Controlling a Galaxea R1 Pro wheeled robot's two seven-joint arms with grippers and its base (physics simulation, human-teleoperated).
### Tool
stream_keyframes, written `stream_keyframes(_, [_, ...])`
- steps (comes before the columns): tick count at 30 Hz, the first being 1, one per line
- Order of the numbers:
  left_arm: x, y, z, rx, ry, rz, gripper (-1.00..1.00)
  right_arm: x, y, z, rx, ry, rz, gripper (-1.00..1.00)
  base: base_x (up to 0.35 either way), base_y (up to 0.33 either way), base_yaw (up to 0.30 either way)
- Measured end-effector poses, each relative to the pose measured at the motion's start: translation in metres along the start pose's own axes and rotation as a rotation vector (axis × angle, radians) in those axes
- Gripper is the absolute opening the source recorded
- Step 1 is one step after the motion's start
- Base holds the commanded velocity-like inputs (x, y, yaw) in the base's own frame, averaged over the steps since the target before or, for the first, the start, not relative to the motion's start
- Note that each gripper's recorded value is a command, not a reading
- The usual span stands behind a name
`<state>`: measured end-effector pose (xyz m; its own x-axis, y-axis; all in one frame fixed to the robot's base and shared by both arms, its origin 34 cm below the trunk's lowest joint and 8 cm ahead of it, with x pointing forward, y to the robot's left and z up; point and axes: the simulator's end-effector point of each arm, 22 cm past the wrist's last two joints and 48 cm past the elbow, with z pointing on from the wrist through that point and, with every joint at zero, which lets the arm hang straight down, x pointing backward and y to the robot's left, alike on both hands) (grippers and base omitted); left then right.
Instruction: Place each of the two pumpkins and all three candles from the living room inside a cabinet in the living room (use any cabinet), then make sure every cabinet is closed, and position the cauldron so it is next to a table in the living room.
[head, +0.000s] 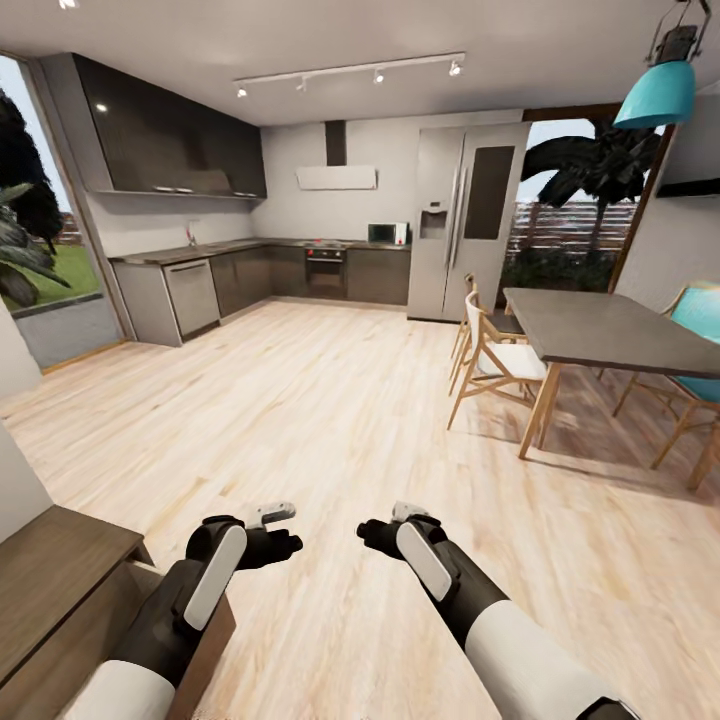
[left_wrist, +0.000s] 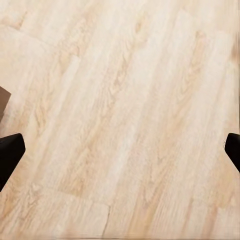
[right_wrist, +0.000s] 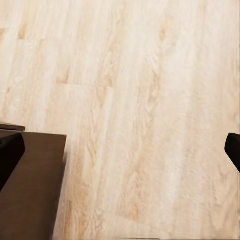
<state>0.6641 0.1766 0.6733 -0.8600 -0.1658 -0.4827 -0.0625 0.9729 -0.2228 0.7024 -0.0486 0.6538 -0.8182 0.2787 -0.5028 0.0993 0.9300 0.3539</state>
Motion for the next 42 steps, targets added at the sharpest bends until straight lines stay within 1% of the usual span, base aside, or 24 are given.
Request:
stream_keyframes(5, [0.000,0.000,0.000,-0.001,0.000,0.000,1.00,0.000,-0.001,0.000,0.001,0.000,0.003,1.00,-0.118,0.000,-0.268])
stream_keyframes(17, [0.000,0.000,0.001,0.000,-0.001,-0.001,1.00,-0.001,-0.001,0.001,0.002,-0.005,0.006,1.00,-0.006,0.000,-0.277])
stream_keyframes(21, [0.003,0.002,0.003,-0.003,0.007,-0.003,1.00,-0.001,-0.001,0.001,0.004,-0.005,0.004,1.00,0.000,0.000,-0.278])
stream_keyframes(26, [0.005,0.003,0.004,-0.006,0.010,-0.006,1.00,0.007,-0.005,0.002,0.010,0.007,0.005,1.00,-0.005,0.000,-0.278])
stream_keyframes(28, [0.008,0.004,0.007,-0.010,0.019,-0.007,1.00,0.008,-0.005,0.002,0.009,0.010,0.006,1.00,-0.105,0.000,-0.278])
stream_keyframes(29, [0.016,0.007,0.011,-0.019,0.039,-0.009,1.00,0.008,-0.004,0.002,0.008,0.012,0.005,1.00,-0.171,0.000,-0.278])
stream_keyframes(30, [0.019,0.009,0.013,-0.022,0.047,-0.010,1.00,0.008,-0.004,0.002,0.008,0.013,0.005,1.00,-0.207,0.000,-0.278])
stream_keyframes(31, [0.024,0.012,0.017,-0.030,0.062,-0.011,1.00,0.008,-0.008,0.002,0.014,0.014,0.004,1.00,-0.235,0.000,-0.274])
stream_keyframes(33, [0.034,0.016,0.022,-0.040,0.087,-0.013,1.00,0.004,-0.029,0.003,0.041,0.010,0.007,1.00,-0.266,0.000,-0.233])
stream_keyframes(34, [0.036,0.017,0.024,-0.043,0.094,-0.014,1.00,0.001,-0.042,0.003,0.057,0.008,0.016,1.00,-0.288,0.000,-0.194])
stream_keyframes(35, [0.038,0.017,0.024,-0.043,0.098,-0.014,1.00,-0.001,-0.049,0.004,0.065,0.006,0.024,1.00,-0.294,0.000,-0.185])
stream_keyframes(38, [0.042,0.017,0.027,-0.045,0.109,-0.011,1.00,-0.011,-0.079,0.003,0.095,-0.003,0.082,1.00,-0.306,0.000,-0.164])
stream_keyframes(39, [0.044,0.017,0.028,-0.045,0.113,-0.009,1.00,-0.005,-0.091,0.004,0.106,0.005,0.115,1.00,-0.309,0.000,-0.154])
stream_keyframes(42, [0.047,0.014,0.030,-0.042,0.120,-0.007,1.00,0.015,-0.118,0.008,0.134,0.032,0.180,1.00,-0.288,0.000,-0.150])
